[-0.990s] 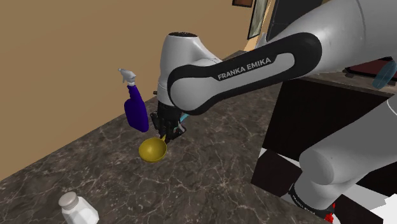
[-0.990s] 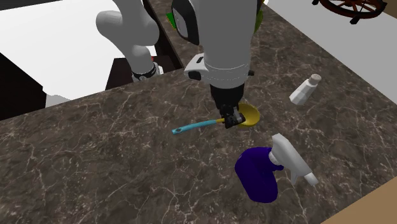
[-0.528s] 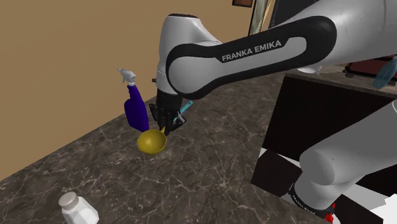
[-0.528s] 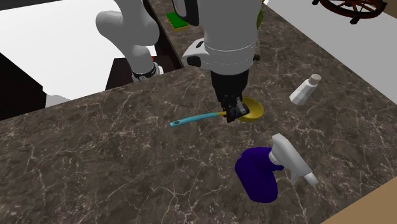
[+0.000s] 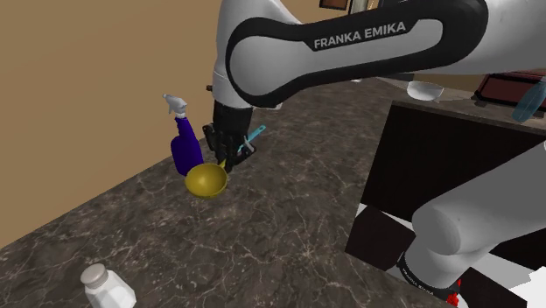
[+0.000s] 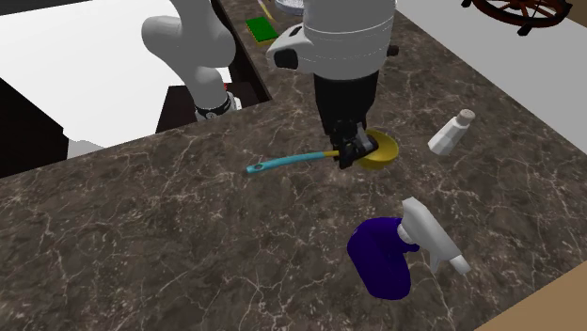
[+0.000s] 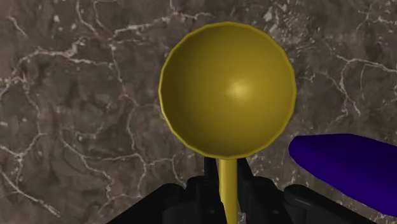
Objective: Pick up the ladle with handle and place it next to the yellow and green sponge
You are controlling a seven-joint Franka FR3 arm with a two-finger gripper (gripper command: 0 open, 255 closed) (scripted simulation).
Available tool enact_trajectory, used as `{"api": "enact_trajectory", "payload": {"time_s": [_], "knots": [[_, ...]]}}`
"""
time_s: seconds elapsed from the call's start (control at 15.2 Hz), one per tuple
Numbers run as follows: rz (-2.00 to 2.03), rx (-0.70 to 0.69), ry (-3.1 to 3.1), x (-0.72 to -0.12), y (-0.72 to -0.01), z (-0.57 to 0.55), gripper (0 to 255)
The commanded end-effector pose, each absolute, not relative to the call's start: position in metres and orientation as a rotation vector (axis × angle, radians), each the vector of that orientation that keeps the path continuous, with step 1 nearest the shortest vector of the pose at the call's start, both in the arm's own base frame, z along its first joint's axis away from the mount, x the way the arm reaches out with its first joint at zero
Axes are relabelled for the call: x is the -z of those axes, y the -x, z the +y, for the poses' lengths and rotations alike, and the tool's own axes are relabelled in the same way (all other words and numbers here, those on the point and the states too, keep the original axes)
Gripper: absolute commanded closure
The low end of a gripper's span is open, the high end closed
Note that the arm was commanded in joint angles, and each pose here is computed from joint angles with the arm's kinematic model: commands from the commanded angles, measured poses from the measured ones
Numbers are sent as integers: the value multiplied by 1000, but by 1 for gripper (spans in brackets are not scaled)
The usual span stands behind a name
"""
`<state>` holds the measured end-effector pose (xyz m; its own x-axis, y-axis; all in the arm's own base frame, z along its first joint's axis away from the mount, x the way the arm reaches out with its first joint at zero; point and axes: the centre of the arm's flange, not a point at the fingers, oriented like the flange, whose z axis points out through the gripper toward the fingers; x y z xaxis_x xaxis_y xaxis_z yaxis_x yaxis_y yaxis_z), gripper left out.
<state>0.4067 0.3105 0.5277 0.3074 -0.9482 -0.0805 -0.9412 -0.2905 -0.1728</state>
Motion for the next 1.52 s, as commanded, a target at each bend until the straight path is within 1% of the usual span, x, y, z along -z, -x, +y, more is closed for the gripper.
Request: {"api": "enact_trajectory", "payload": {"time_s": [0.0, 0.13, 1.45], "knots": [[1745, 55, 2383, -538, -407, 311, 255], [1745, 55, 2383, -547, -407, 311, 255], [1745, 55, 2383, -548, -143, 313, 255]]}}
